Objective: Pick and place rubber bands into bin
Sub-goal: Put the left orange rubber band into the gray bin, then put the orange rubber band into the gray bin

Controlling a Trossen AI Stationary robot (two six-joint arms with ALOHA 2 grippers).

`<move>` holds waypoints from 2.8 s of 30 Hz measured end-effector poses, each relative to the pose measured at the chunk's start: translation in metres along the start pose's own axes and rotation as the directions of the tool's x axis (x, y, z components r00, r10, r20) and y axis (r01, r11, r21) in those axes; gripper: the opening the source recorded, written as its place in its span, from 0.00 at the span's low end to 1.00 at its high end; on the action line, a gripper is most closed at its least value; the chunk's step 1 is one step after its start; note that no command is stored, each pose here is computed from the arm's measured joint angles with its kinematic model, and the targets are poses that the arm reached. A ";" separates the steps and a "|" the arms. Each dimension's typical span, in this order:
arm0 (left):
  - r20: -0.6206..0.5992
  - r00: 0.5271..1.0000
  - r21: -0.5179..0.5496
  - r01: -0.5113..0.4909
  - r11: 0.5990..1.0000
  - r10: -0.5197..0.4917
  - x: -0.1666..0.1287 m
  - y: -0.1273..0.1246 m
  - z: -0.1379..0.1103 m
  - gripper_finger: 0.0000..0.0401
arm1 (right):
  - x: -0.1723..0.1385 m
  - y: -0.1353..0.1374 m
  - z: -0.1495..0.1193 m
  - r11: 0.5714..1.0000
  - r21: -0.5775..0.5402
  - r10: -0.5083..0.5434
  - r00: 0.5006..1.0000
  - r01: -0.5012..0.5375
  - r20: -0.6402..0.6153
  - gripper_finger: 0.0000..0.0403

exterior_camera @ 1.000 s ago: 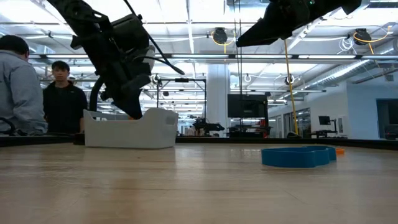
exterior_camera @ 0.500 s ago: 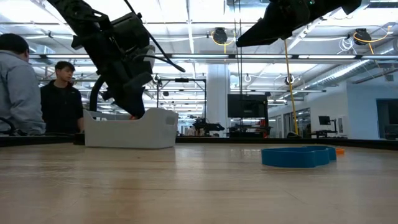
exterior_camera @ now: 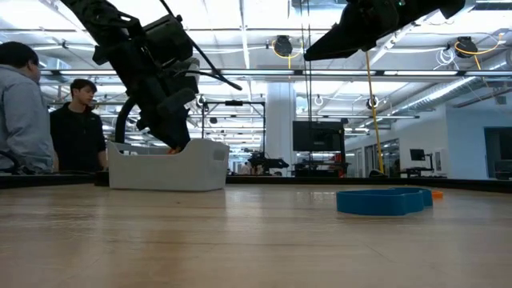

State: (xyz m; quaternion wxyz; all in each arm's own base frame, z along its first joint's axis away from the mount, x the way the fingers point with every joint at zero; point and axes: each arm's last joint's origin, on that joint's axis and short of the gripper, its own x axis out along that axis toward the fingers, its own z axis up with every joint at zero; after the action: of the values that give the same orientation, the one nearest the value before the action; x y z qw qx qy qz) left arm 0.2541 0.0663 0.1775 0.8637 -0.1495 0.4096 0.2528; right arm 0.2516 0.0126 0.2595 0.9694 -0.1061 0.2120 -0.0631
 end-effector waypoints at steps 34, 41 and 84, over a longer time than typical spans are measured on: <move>0.191 0.972 -0.005 0.137 0.990 -0.134 -0.064 0.006 0.014 0.37 | -0.008 0.001 -0.016 1.000 0.020 0.027 0.985 -0.024 -0.172 0.41; 0.341 0.915 0.104 0.190 0.976 -0.215 -0.078 -0.006 0.024 0.37 | -0.018 0.002 -0.040 0.988 0.154 0.049 0.906 0.018 -0.421 0.41; 0.301 0.929 0.140 0.179 0.974 -0.214 -0.075 -0.008 0.020 0.37 | -0.017 0.033 -0.169 0.905 0.421 0.148 0.885 0.058 -0.441 0.41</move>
State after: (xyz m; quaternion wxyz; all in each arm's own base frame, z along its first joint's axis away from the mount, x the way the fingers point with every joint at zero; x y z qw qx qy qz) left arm 0.2309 0.0451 0.2492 0.9457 -0.0998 0.2630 0.1627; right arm 0.1671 0.0175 0.1085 0.8915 0.1293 0.4206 -0.1077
